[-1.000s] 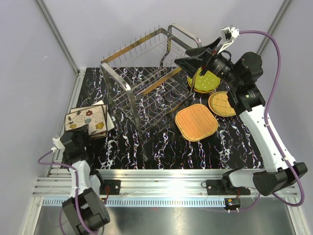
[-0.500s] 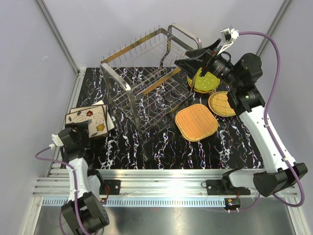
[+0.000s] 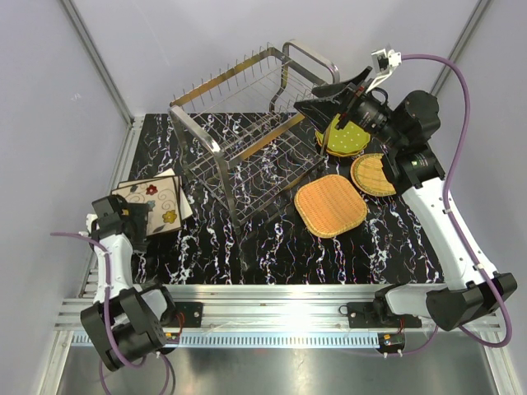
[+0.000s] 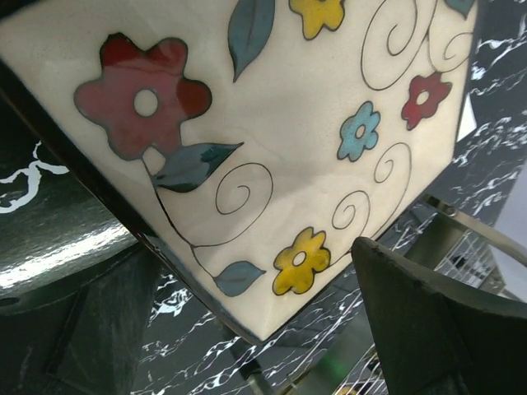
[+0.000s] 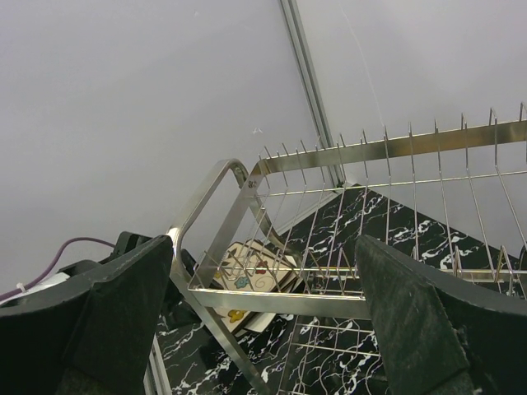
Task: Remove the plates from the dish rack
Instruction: Place the plate on the table
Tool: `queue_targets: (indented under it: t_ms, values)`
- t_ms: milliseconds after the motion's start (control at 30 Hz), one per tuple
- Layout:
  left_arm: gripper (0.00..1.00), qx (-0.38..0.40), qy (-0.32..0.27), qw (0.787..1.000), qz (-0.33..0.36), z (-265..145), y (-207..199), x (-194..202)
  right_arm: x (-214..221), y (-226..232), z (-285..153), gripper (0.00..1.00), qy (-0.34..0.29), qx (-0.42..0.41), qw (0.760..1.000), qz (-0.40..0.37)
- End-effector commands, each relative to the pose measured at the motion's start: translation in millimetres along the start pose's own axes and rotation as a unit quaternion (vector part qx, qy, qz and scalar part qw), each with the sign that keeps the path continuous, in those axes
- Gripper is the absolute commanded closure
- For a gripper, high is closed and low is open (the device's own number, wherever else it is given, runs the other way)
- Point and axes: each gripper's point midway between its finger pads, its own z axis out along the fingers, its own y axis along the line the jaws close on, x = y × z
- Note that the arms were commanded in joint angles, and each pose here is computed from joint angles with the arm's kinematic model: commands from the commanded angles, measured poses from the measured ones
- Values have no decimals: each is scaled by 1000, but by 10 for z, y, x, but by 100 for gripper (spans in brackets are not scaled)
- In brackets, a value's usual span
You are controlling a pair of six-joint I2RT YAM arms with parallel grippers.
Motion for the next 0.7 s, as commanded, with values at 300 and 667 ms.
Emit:
queue_targets:
  t_ms: [300, 667]
  values:
    - [1, 51, -25, 996, 71, -414, -256, -110, -114, 59, -73, 0, -14, -5, 999, -30]
    - [1, 215, -19, 960, 179, -1046, -1014, 21, 63, -534, -441, 0, 63, 166, 978, -107]
